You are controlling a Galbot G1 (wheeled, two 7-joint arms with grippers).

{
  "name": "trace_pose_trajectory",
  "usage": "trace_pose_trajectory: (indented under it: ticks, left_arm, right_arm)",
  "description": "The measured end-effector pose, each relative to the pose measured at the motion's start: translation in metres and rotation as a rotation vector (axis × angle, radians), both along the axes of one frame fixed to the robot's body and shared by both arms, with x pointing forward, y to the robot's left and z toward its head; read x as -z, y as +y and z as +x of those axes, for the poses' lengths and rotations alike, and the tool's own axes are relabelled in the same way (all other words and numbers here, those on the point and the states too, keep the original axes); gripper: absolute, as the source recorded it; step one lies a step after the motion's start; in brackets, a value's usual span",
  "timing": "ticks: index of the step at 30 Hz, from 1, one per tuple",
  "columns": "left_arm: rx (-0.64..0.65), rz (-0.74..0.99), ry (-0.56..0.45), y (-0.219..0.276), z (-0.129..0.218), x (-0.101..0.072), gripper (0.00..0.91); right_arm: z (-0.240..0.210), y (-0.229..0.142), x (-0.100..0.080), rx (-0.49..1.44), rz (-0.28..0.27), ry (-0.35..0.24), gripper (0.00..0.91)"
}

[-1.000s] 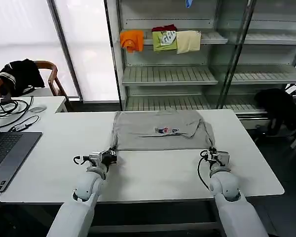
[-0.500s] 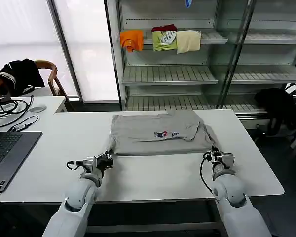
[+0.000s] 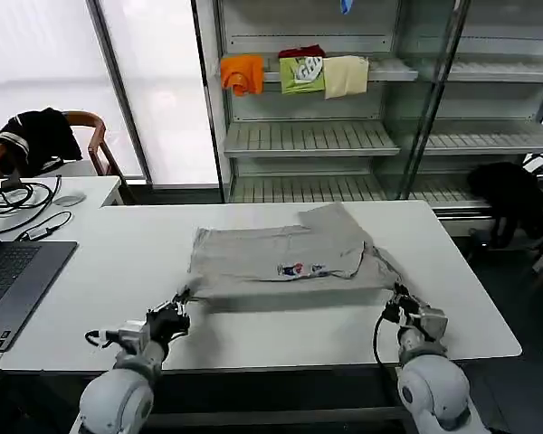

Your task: Fold and organize the clothes.

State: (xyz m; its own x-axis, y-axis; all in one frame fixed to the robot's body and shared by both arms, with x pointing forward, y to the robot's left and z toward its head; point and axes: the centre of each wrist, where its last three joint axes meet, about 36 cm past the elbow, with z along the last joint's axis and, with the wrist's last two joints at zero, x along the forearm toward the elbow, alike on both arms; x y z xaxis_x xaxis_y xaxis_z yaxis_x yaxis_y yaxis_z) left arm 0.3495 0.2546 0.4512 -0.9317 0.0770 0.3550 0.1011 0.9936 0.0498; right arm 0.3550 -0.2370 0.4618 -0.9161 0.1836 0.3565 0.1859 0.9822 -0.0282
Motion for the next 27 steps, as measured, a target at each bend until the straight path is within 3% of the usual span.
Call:
trace_pose_trajectory:
  ticks: [17,18,19,20,21,22,27]
  left_arm:
    - [-0.035,0.018,0.067,0.006,-0.061,0.022,0.020]
    - [-0.034,0.018,0.068,0.006,-0.063,0.022,0.020]
    - [-0.035,0.019,0.068,0.006,-0.064,0.023,0.030]
    - [-0.036,0.020,0.069,0.006,-0.065,0.023,0.131]
    - [-0.038,0.021,0.070,0.006,-0.065,0.024,0.403]
    - [-0.041,0.021,0.070,0.006,-0.066,0.024,0.907]
    - [-0.043,0.023,0.059,0.006,-0.068,0.020,0.907]
  right_arm:
    - [-0.057,0.014,0.019,0.013,-0.017,0.079,0.000]
    - [-0.059,0.015,0.019,0.011,-0.018,0.082,0.060]
    - [-0.061,0.016,0.020,0.009,-0.019,0.083,0.595]
    - [-0.063,0.017,0.020,0.007,-0.020,0.084,0.907]
    - [-0.065,0.018,0.019,0.006,-0.020,0.084,0.907]
    - [-0.066,0.018,0.019,0.006,-0.021,0.084,0.907]
    - [-0.076,0.021,0.017,0.015,-0.023,0.077,0.907]
